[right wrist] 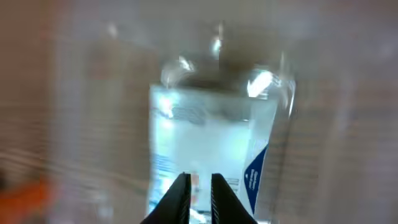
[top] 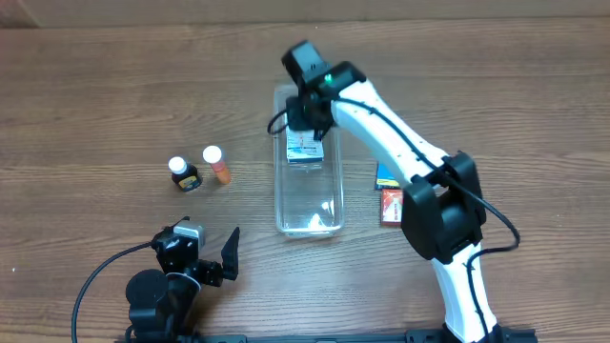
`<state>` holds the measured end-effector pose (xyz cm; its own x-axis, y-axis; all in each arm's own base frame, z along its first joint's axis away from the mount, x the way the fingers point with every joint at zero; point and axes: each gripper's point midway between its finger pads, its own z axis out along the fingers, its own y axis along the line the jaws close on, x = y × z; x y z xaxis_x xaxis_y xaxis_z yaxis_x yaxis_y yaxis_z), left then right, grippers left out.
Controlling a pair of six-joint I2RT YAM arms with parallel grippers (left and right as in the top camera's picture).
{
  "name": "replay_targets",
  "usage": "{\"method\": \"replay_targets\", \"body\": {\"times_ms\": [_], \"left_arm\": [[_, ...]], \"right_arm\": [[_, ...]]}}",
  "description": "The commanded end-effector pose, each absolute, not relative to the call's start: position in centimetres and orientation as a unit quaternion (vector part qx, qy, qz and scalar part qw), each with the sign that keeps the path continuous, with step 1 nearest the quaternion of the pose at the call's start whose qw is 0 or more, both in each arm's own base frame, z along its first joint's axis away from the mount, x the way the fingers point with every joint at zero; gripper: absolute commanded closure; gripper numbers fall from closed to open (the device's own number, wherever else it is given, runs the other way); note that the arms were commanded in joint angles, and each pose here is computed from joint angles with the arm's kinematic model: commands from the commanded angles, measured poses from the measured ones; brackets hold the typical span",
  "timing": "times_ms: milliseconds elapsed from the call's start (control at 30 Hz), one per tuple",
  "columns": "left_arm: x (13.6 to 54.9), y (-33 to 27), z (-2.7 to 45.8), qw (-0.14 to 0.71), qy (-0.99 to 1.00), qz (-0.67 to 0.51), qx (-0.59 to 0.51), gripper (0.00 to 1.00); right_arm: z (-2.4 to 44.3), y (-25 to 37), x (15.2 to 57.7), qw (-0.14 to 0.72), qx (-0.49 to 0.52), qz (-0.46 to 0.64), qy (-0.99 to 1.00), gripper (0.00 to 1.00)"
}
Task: Pack container
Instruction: 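Lower the white box into the container and open the right gripper, then move the right gripper back over the blue VapoDrops box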
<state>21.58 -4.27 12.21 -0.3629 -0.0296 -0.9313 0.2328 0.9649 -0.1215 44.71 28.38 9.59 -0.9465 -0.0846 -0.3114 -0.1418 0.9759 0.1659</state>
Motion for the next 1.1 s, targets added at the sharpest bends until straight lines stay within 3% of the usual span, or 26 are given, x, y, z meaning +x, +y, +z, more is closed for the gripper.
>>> {"method": "replay_targets", "body": {"times_ms": [0, 67, 133, 200, 333, 500, 767, 1067], "left_arm": [[21.6, -4.3, 12.4, 0.566, 0.814, -0.114, 0.069, 0.0], [21.6, -4.3, 12.4, 0.566, 0.814, -0.114, 0.069, 0.0], [21.6, -4.3, 12.4, 0.566, 0.814, -0.114, 0.069, 0.0], [21.6, -4.3, 12.3, 0.565, 0.814, -0.114, 0.069, 0.0], [21.6, -4.3, 12.3, 0.565, 0.814, -0.114, 0.069, 0.0], [21.6, -4.3, 12.3, 0.566, 0.814, -0.114, 0.069, 0.0], [21.6, -4.3, 12.3, 0.565, 0.814, -0.114, 0.069, 0.0], [21.6, -4.3, 12.4, 0.566, 0.814, -0.114, 0.069, 0.0]], "right_arm": [[21.6, 26.9, 46.0, 0.247, -0.03, 0.142, 0.958, 0.73], [24.1, 24.5, 45.8, 0.255, 0.002, 0.144, 0.956, 0.4], [25.2, 21.4, 45.6, 0.249, 0.043, 0.138, 0.958, 0.18], [24.9, 18.1, 45.3, 0.227, 0.089, 0.123, 0.962, 0.1], [22.1, 10.7, 44.0, 0.146, 0.22, 0.082, 0.961, 0.01], [17.3, 6.9, 41.9, 0.031, 0.319, 0.115, 0.94, 0.0], [11.1, 6.9, 38.3, -0.077, 0.439, 0.1, 0.889, 0.0], [7.2, 10.6, 36.1, -0.11, 0.45, 0.081, 0.882, 0.0]]}}
